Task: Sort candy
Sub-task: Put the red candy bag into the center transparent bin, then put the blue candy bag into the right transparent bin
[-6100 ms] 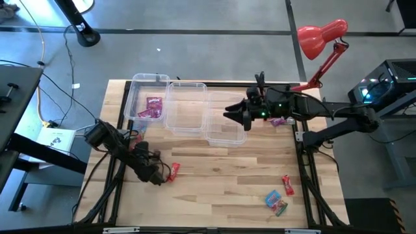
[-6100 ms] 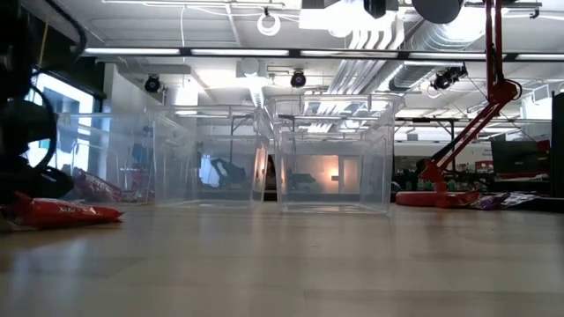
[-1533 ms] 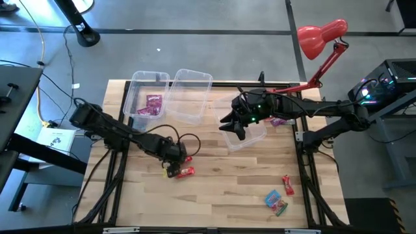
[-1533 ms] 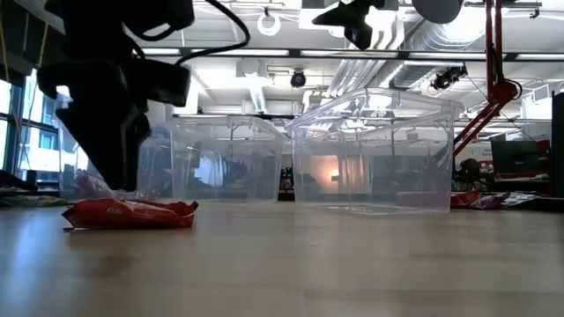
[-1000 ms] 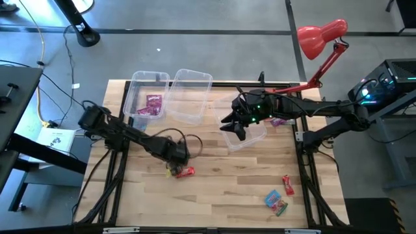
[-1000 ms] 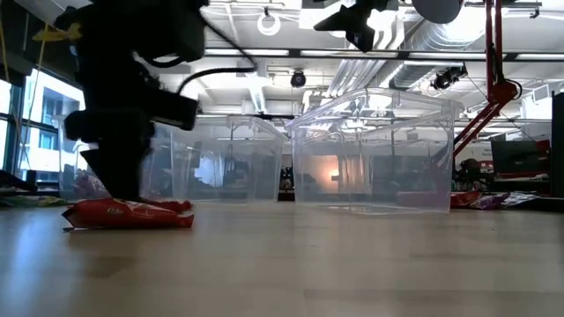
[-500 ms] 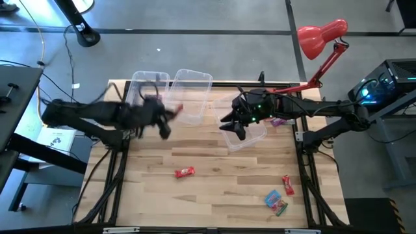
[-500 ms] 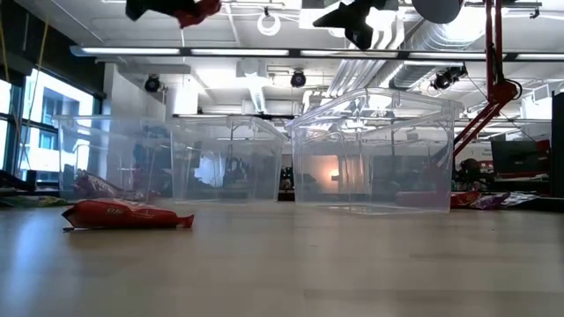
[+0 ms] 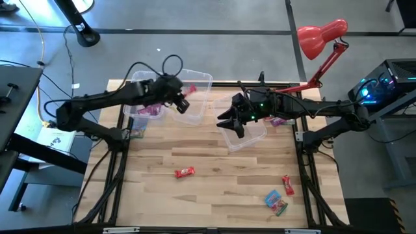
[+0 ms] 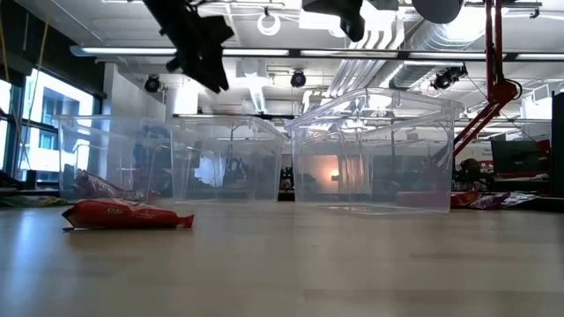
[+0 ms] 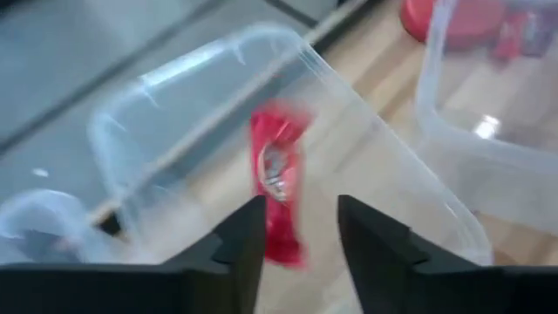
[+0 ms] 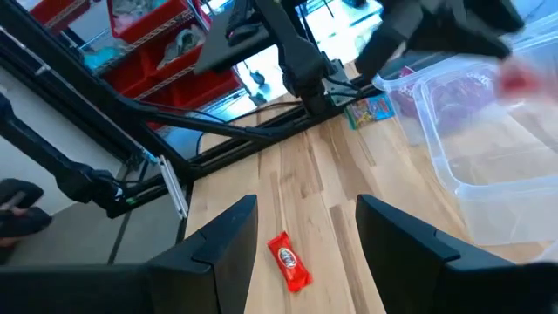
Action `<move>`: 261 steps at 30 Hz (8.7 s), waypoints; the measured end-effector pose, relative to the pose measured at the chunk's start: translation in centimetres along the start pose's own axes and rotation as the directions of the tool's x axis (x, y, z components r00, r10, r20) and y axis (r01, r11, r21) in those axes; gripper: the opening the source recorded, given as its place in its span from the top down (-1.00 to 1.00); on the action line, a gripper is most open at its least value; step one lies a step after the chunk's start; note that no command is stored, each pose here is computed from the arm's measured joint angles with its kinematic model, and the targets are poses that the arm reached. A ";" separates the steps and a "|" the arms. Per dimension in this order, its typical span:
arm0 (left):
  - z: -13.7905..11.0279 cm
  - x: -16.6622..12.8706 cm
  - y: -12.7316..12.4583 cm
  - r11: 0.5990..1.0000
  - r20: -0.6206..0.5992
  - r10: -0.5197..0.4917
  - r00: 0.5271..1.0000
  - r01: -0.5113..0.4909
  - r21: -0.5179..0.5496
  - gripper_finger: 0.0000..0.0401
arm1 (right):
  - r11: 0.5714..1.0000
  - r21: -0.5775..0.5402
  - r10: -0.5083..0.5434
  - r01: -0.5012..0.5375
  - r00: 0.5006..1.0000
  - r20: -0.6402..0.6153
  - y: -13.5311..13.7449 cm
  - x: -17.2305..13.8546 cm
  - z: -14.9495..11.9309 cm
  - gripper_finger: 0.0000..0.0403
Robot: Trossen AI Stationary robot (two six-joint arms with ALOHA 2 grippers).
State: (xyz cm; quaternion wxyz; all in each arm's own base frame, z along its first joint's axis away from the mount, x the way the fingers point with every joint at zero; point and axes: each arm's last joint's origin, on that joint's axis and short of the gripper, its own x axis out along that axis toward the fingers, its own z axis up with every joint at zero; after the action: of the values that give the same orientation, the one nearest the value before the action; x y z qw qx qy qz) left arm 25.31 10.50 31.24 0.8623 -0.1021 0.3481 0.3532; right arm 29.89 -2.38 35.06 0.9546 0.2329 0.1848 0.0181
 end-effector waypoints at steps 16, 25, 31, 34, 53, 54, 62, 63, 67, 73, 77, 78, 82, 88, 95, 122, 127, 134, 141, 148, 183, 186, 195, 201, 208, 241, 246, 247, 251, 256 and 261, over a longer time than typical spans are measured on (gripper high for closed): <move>-4.6 -6.8 -4.4 0.825 -0.136 -0.564 0.814 0.560 -0.073 -0.23 | 1.000 -0.014 0.003 -0.003 1.000 -0.004 0.2 -0.1 -0.1 0.05; -15.4 -7.1 -11.7 0.842 -0.341 -0.480 0.809 0.534 0.083 -0.23 | 0.999 -0.034 -0.006 0.006 1.000 -0.015 0.0 -0.1 -0.1 0.05; -19.1 -4.2 -15.7 0.815 -0.452 -0.364 0.814 0.513 0.268 -0.23 | 0.999 -0.026 -0.023 0.022 1.000 -0.022 -0.4 -0.2 -0.1 0.05; -20.2 -2.5 -16.9 0.803 -0.492 -0.293 0.820 0.490 0.339 -0.23 | 0.999 -0.023 -0.029 0.029 0.999 -0.026 -0.6 -0.2 -0.1 0.05; -21.8 0.5 -18.2 0.853 -0.547 -0.173 0.819 0.402 0.332 0.42 | 0.998 -0.029 -0.063 0.059 0.989 -0.131 -1.0 -0.3 -1.1 0.05; -21.5 0.1 -17.4 0.852 -0.555 -0.135 0.821 0.382 0.358 0.59 | 0.998 -0.032 -0.059 0.055 0.989 -0.133 -1.0 -0.3 -1.1 0.05; -12.5 -6.1 -12.5 0.886 -0.285 -0.242 0.927 0.331 0.324 0.66 | 0.998 -0.046 -0.048 0.042 0.991 -0.128 -0.9 -0.3 -1.1 0.05; -10.9 -7.2 -11.4 0.899 -0.206 -0.241 0.948 0.298 0.320 0.62 | 0.998 -0.048 -0.044 0.038 0.991 -0.123 -0.9 -0.3 -1.0 0.05; -5.4 -10.2 -7.4 0.948 0.087 -0.141 0.986 0.109 0.300 0.64 | 0.998 -0.054 -0.028 0.023 0.996 -0.087 -0.6 -0.5 -0.6 0.05; -0.2 -8.5 -2.6 0.973 0.169 0.020 0.985 -0.058 0.225 0.75 | 0.998 -0.058 0.010 -0.009 1.000 0.005 0.1 -1.5 0.4 0.05; 1.2 -3.4 -1.1 0.977 0.062 -0.012 0.998 -0.002 0.213 0.64 | 0.997 -0.068 0.036 -0.032 0.997 0.068 0.5 -2.2 1.1 0.05; 1.4 -2.0 -0.9 0.979 0.031 -0.041 0.999 0.034 0.200 0.58 | 0.997 -0.071 0.040 -0.035 0.996 0.075 0.6 -2.3 1.1 0.05; 1.9 2.0 -0.9 0.976 -0.024 -0.141 0.990 0.143 0.162 0.33 | 0.995 -0.086 0.061 -0.051 0.991 0.116 1.1 -3.2 1.6 0.05; 1.6 2.6 -1.2 0.956 -0.084 -0.259 0.962 0.268 0.118 -0.02 | 0.992 -0.099 0.096 -0.081 0.983 0.158 2.1 -5.1 1.9 0.05; 0.5 -2.4 -1.0 0.911 -0.108 -0.409 0.906 0.412 -0.001 -0.16 | 0.994 0.053 0.092 -0.091 0.996 -0.002 3.2 -5.2 -0.1 0.05; -4.6 -8.0 -1.3 0.808 0.371 -0.448 0.813 0.546 -0.222 -0.17 | 0.406 0.264 -0.076 0.875 0.320 -0.944 1.9 -6.7 -26.5 0.05; -4.6 -8.0 -1.3 0.807 0.370 -0.449 0.813 0.547 -0.222 -0.17 | 0.356 0.195 -0.059 0.914 0.230 -0.971 1.4 -7.5 -28.0 0.05; -4.6 -7.9 -1.3 0.809 0.366 -0.448 0.816 0.544 -0.223 -0.17 | 0.315 0.250 -0.067 0.916 0.285 -0.956 1.1 -7.5 -29.8 0.05; -4.6 -7.9 -1.3 0.806 0.366 -0.448 0.815 0.546 -0.230 -0.17 | 0.274 0.315 -0.076 0.909 0.347 -0.935 0.6 -7.1 -30.8 0.07; -4.4 -8.2 -1.3 0.783 0.382 -0.473 0.794 0.578 -0.230 -0.17 | 0.312 0.314 -0.067 0.897 0.351 -0.934 0.7 -6.9 -30.9 0.52; -0.2 -13.5 -4.2 0.383 0.782 -0.613 0.111 0.907 0.172 -0.17 | 0.992 -0.029 -0.093 0.119 0.885 0.456 -3.6 3.8 1.9 0.92; 0.1 -14.0 -5.0 0.323 0.814 -0.580 -0.012 0.915 0.244 -0.17 | 0.990 0.003 -0.126 0.143 0.865 0.487 -6.5 5.8 2.2 0.92; 0.3 -15.4 -4.7 0.305 0.844 -0.517 -0.143 0.891 0.338 -0.17 | 0.988 0.018 -0.151 0.155 0.922 0.356 -11.1 11.1 3.0 0.58; 0.3 -15.4 -4.8 0.297 0.841 -0.524 -0.136 0.896 0.331 -0.17 | 0.945 -0.108 -0.269 0.309 0.922 0.279 -10.2 10.8 6.1 0.09; 0.3 -15.4 -4.8 0.309 0.841 -0.524 -0.138 0.889 0.339 -0.17 | 0.934 -0.215 -0.262 0.284 0.957 0.123 -8.7 7.7 10.2 -0.17; 1.1 -12.7 -3.3 0.332 0.795 -0.607 -0.020 0.902 0.276 -0.17 | 0.920 -0.088 -0.201 0.383 0.264 -0.943 13.0 0.6 -17.6 -0.17; 1.1 -12.6 -3.1 0.322 0.786 -0.617 -0.024 0.904 0.281 -0.17 | 0.793 0.071 -0.112 0.604 0.260 -0.959 12.0 -1.1 -22.6 -0.17; 1.1 -12.6 -3.1 0.320 0.784 -0.620 -0.026 0.904 0.284 -0.17 | 0.771 0.095 -0.101 0.630 0.267 -0.958 11.9 -1.3 -23.6 -0.17; 1.1 -12.5 -3.2 0.319 0.777 -0.629 -0.021 0.905 0.282 -0.17 | 0.714 0.159 -0.064 0.682 0.289 -0.955 11.6 -1.6 -26.5 -0.17; 1.0 -12.4 -3.2 0.323 0.772 -0.636 -0.003 0.907 0.271 -0.17 | 0.584 0.123 -0.151 0.802 0.256 -0.955 9.8 -2.3 -28.9 -0.17; 1.0 -12.3 -3.2 0.333 0.777 -0.629 0.012 0.908 0.255 -0.17 | 0.538 0.187 -0.178 0.822 0.327 -0.928 8.9 -1.9 -29.7 -0.17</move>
State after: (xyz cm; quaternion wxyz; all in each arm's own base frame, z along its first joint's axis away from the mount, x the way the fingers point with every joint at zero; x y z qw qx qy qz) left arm 21.82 1.98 40.04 0.9271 -0.2505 -0.2449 -0.1333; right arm 17.82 18.31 15.32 0.5456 0.4273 0.6713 -0.2628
